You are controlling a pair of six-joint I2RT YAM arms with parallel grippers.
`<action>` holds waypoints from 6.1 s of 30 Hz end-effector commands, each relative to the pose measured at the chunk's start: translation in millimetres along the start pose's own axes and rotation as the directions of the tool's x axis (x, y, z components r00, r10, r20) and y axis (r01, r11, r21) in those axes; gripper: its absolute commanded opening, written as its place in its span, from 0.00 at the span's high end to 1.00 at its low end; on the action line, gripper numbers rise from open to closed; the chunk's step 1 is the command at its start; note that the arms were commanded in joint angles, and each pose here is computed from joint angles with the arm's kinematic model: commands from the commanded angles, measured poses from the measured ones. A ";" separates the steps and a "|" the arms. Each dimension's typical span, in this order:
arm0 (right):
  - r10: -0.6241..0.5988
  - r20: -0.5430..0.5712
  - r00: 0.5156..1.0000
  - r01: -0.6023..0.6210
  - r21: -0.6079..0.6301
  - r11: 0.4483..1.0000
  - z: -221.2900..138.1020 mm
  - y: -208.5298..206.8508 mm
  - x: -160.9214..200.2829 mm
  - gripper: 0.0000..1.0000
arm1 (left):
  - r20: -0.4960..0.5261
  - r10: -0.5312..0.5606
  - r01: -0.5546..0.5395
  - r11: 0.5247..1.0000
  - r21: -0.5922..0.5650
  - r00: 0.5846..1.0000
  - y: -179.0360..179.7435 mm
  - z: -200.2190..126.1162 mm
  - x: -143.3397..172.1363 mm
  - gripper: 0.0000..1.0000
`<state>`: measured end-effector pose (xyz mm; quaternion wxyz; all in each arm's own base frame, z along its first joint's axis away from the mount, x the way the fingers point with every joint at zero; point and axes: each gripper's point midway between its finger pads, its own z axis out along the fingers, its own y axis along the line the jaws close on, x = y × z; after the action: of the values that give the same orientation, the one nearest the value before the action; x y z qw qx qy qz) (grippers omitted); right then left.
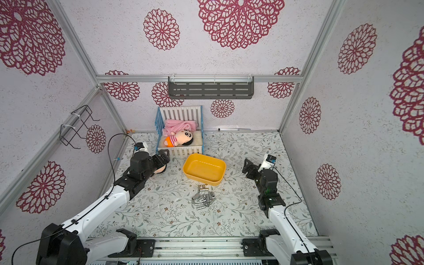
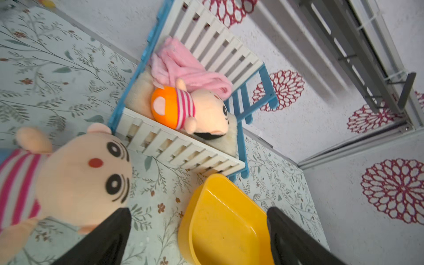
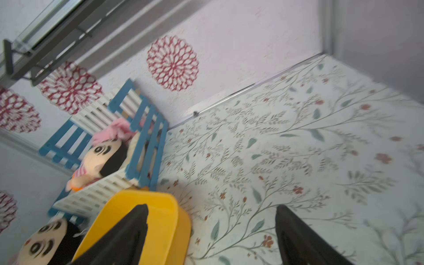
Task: Put the screws on the desktop into the storage box
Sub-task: Pick up the screw from the center of the board, then place the screw in the storage box, then pick up the screw from the center of the board.
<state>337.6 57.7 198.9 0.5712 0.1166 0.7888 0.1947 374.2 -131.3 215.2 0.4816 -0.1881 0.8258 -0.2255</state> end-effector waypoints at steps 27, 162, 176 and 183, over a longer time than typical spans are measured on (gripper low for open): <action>-0.306 -0.335 0.891 0.194 -0.330 0.924 -16.7 98.6 167.1 0.52 | -0.403 0.282 -0.257 0.959 0.115 0.871 -4.6 -25.4 155.6 0.08; -0.339 -0.299 0.892 0.282 -0.218 0.934 43.2 149.4 89.9 0.45 | -0.379 0.482 -0.455 0.875 0.164 0.790 -24.6 -19.4 178.8 0.05; -0.351 -0.337 0.874 0.237 -0.336 0.912 -52.6 97.7 159.2 0.26 | -0.388 0.501 -0.465 0.865 0.189 0.774 -28.6 -21.3 180.7 0.03; -0.408 -0.370 0.834 0.274 -0.364 0.890 -58.1 102.1 186.6 0.28 | -0.407 0.480 -0.448 0.876 0.179 0.777 -27.8 -19.9 183.7 0.04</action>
<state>214.5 198.4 80.6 0.3919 -0.1588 0.8829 0.2044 273.3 -238.5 103.9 0.3299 0.0911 0.9262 -0.1581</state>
